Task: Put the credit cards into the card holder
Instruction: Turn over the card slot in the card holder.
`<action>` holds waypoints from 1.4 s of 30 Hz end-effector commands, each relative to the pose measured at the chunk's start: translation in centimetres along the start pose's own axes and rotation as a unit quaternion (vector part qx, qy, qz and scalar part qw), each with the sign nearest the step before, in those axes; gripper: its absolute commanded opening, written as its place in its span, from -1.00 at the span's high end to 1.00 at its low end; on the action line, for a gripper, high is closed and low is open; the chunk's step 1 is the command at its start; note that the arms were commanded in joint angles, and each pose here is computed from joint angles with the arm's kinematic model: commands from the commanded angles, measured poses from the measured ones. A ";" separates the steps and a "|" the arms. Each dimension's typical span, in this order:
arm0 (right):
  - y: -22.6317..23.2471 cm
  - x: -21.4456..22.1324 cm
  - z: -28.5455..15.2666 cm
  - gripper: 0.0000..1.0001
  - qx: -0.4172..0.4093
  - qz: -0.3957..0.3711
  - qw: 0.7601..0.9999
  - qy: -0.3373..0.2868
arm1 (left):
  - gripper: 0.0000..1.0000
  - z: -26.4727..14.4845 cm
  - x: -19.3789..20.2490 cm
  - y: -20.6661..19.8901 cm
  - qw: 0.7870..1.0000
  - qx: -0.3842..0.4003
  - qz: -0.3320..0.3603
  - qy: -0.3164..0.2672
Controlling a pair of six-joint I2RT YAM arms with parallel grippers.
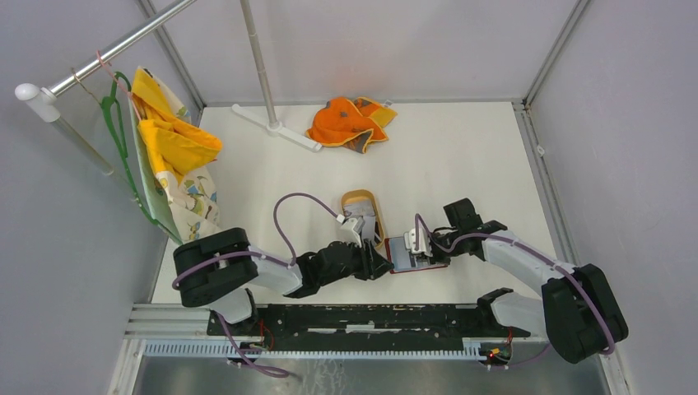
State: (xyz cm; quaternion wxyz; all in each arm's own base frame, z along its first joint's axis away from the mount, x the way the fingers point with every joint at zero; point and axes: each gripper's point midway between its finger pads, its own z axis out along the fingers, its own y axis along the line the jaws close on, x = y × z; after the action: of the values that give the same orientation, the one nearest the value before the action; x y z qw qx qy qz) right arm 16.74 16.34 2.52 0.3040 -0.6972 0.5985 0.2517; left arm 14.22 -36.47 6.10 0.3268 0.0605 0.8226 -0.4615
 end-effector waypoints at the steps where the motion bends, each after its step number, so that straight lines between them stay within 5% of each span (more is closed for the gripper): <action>1: -2.2 -0.8 -0.1 0.74 0.033 -0.007 0.999 -0.002 | 0.08 1.0 -1.7 -2.3 0.997 0.056 -0.040 -0.021; 20: -0.7 2.2 0.7 0.73 -0.010 0.001 0.997 0.071 | 0.36 3.6 -1.7 -1.0 0.999 -0.016 -0.034 -0.006; 42: -0.5 3.2 0.8 0.74 -0.014 0.026 0.995 0.093 | 0.19 5.1 -1.4 -0.2 0.998 -0.056 -0.029 0.009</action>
State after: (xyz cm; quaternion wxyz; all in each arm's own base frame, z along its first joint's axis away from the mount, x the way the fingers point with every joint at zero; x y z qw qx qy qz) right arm 17.87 16.58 1.44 0.2691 -0.7007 0.6171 0.2363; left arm 16.86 -39.16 4.00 0.3019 0.0372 0.8612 -0.4072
